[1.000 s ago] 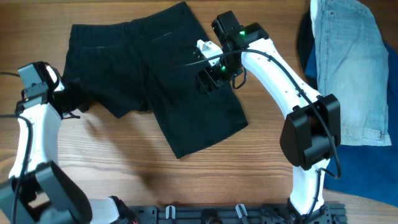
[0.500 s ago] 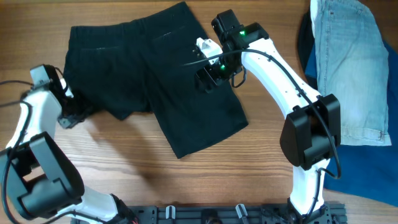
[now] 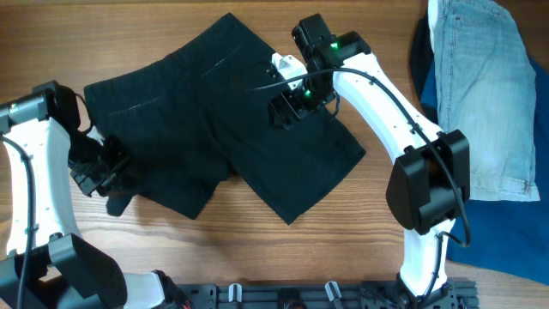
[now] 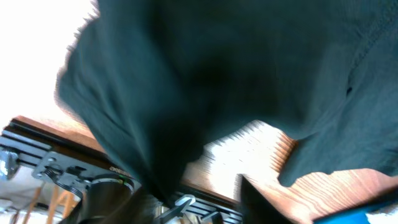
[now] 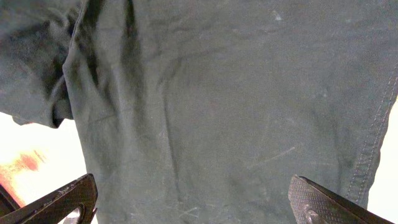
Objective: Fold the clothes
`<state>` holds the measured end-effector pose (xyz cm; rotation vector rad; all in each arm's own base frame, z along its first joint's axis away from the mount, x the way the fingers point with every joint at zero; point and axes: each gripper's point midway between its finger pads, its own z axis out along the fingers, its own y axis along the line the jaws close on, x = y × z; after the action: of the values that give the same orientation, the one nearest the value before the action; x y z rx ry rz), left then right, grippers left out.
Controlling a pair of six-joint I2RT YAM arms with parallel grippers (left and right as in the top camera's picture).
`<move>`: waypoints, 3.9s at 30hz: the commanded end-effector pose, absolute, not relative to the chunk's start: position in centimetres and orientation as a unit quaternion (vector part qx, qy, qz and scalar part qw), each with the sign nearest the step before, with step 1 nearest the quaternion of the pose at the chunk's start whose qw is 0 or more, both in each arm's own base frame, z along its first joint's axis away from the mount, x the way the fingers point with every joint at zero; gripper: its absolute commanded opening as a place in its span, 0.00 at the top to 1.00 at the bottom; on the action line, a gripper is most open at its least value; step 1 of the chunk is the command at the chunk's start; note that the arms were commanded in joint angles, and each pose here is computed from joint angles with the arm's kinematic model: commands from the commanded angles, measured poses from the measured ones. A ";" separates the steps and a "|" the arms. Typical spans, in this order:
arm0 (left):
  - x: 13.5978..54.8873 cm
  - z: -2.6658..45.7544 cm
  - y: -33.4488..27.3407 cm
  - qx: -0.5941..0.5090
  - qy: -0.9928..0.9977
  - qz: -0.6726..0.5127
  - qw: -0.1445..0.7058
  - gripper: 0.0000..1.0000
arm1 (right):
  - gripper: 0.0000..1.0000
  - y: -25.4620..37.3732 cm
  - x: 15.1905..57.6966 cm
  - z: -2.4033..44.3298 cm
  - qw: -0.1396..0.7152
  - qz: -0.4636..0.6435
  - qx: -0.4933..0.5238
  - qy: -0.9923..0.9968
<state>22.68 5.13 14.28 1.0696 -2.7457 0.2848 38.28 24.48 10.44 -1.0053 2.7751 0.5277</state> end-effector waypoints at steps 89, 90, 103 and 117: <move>36.2 9.3 12.4 0.325 -0.936 0.041 -0.128 0.12 | 0.00 7.5 46.5 4.0 0.064 0.039 0.026 0.997; 36.6 9.4 12.1 0.310 -0.941 0.016 -0.134 0.08 | 0.00 7.9 46.3 3.2 0.063 0.053 0.008 0.997; 38.0 9.9 10.3 0.255 -0.951 -0.081 -0.155 0.00 | 0.96 7.3 54.2 3.3 0.243 0.044 -0.003 0.969; 38.6 9.8 8.1 0.257 -0.951 -0.061 -0.159 0.00 | 0.00 6.7 56.4 17.0 0.319 0.101 -0.010 0.942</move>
<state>38.60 8.56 9.01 0.8752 -3.3198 -0.2290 59.42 5.40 11.71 0.0097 2.4527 0.1672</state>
